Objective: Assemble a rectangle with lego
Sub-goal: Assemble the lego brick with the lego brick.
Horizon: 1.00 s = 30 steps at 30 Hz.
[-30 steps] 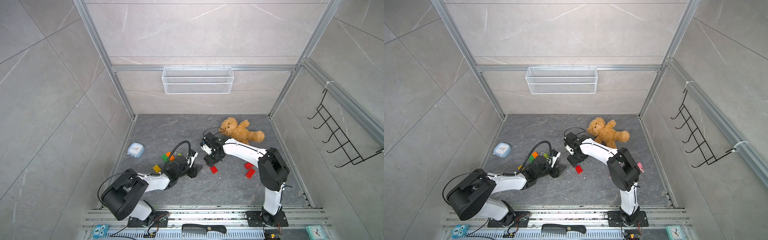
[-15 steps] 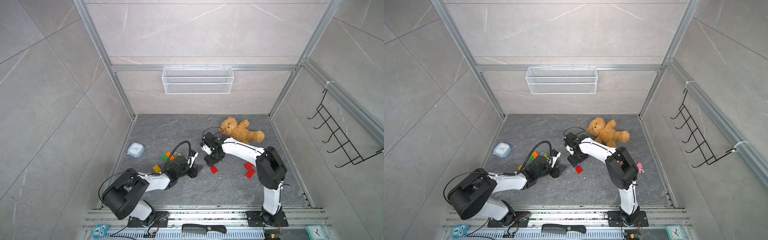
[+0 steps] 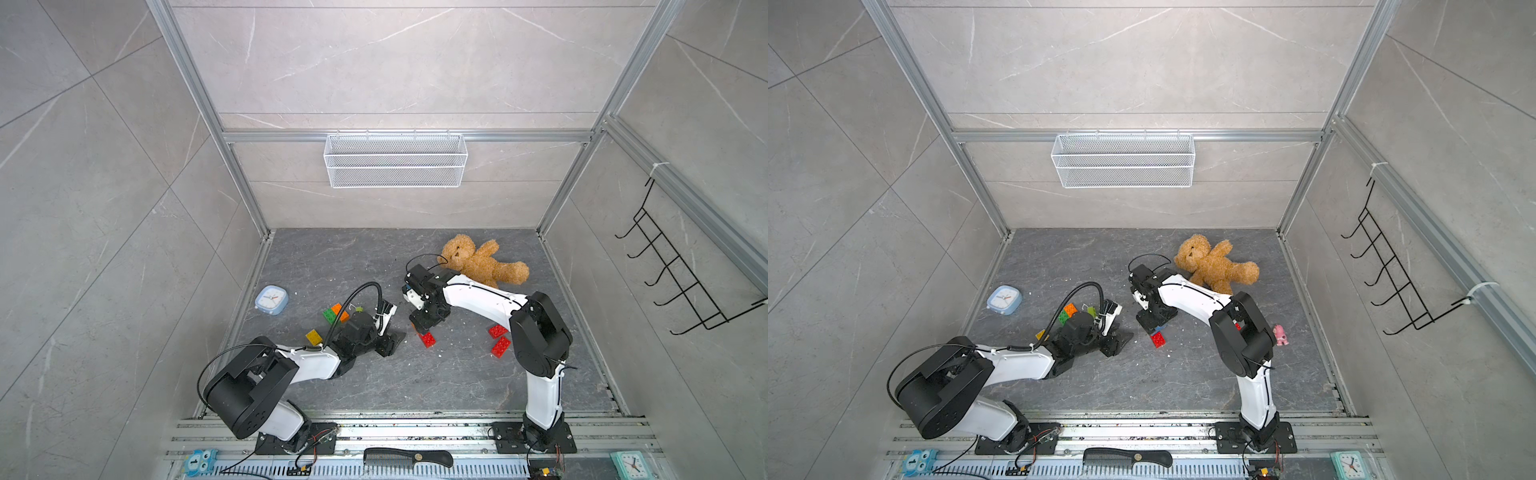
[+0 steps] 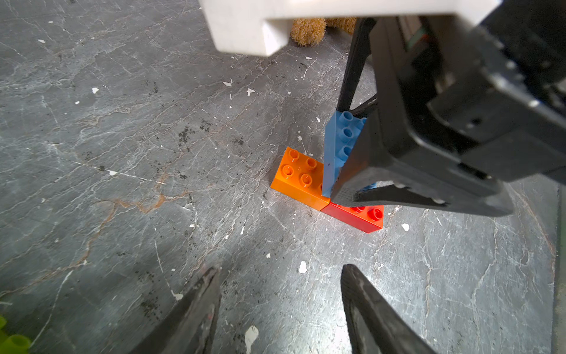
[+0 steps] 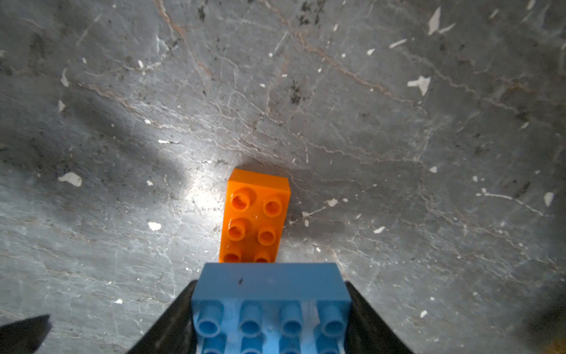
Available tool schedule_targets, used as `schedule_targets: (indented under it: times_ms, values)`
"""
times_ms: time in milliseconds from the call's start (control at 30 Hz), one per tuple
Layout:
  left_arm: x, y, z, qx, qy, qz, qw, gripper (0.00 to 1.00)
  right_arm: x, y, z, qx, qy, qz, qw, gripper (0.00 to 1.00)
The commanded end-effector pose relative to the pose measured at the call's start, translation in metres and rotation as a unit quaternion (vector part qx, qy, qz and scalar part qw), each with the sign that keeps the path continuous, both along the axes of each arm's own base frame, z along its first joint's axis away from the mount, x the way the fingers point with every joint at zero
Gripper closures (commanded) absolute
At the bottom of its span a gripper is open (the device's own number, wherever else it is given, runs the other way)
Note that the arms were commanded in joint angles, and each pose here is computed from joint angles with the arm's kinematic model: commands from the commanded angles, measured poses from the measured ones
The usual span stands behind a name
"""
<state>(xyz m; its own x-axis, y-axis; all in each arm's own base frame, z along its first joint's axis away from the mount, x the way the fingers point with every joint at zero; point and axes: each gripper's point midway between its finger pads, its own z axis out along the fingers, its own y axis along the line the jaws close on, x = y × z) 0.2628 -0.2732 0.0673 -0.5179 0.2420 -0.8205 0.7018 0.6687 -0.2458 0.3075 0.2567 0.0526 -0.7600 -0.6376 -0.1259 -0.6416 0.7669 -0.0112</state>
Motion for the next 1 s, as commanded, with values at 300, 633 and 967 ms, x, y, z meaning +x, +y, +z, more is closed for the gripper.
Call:
schedule_targets:
  times_ms: [300,633,967]
  values:
    - [0.0038,-0.0036,0.0038,-0.005,-0.015,-0.010,1.000,0.35,-0.0007,-0.0023,-0.0065,-0.011,0.016,0.007,1.000,0.74]
    - [0.0036,-0.0036,0.0031,-0.005,-0.015,-0.010,1.000,0.35,0.0006,-0.0032,-0.0077,-0.013,0.017,0.004,1.000,0.76]
    - [0.0039,-0.0038,0.0037,-0.006,-0.016,-0.010,1.000,0.35,0.0022,-0.0010,-0.0074,-0.009,0.018,0.004,1.000,0.77]
